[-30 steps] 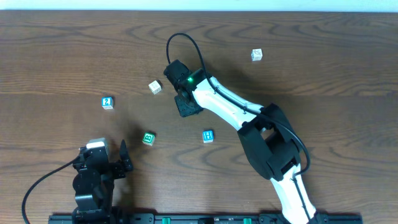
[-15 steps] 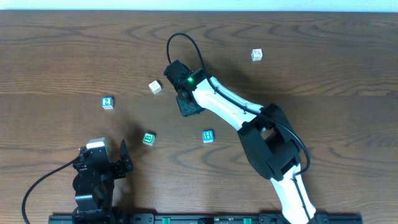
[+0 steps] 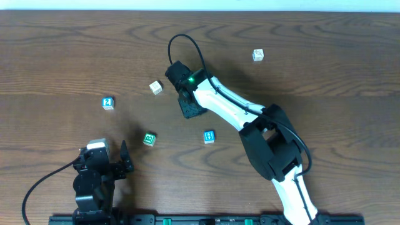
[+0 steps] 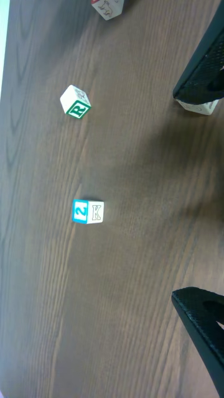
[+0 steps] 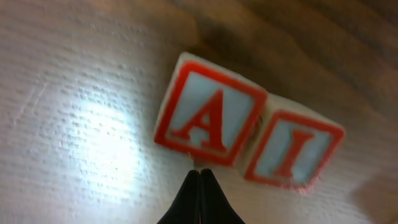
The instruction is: Spell out Ai2
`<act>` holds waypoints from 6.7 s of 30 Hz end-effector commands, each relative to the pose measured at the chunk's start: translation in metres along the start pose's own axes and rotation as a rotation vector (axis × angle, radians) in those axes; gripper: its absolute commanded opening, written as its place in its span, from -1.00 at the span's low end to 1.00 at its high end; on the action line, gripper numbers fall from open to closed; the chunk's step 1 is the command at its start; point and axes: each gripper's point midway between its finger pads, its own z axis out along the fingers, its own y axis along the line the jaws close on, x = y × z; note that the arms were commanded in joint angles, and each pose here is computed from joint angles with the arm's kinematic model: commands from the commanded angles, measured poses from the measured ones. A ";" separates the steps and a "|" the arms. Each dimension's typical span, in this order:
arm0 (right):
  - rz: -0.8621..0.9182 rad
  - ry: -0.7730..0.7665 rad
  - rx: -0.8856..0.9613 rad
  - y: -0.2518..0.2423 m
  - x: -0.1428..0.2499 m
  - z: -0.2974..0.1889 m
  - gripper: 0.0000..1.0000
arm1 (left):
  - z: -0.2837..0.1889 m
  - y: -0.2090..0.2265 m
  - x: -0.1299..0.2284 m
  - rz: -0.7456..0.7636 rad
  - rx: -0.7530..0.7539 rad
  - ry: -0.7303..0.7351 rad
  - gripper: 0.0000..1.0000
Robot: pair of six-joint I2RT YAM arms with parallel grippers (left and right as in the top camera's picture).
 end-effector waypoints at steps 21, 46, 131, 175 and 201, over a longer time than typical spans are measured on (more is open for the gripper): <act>0.334 -0.337 0.263 -0.194 0.050 -0.242 -0.98 | 0.003 0.003 0.006 0.000 -0.014 0.010 0.91; 0.583 -0.492 0.205 -0.229 0.187 -0.204 0.99 | 0.003 0.003 0.006 0.000 -0.014 0.010 0.91; 0.583 -0.490 0.205 -0.229 0.187 -0.204 0.99 | 0.188 0.027 -0.014 -0.087 -0.289 0.588 0.91; 0.583 -0.490 0.205 -0.229 0.187 -0.204 0.98 | 0.211 0.022 0.014 -0.084 -0.253 0.623 -0.34; 0.583 -0.490 0.205 -0.229 0.187 -0.204 0.98 | 0.157 -0.136 -0.101 0.064 0.102 0.428 -0.89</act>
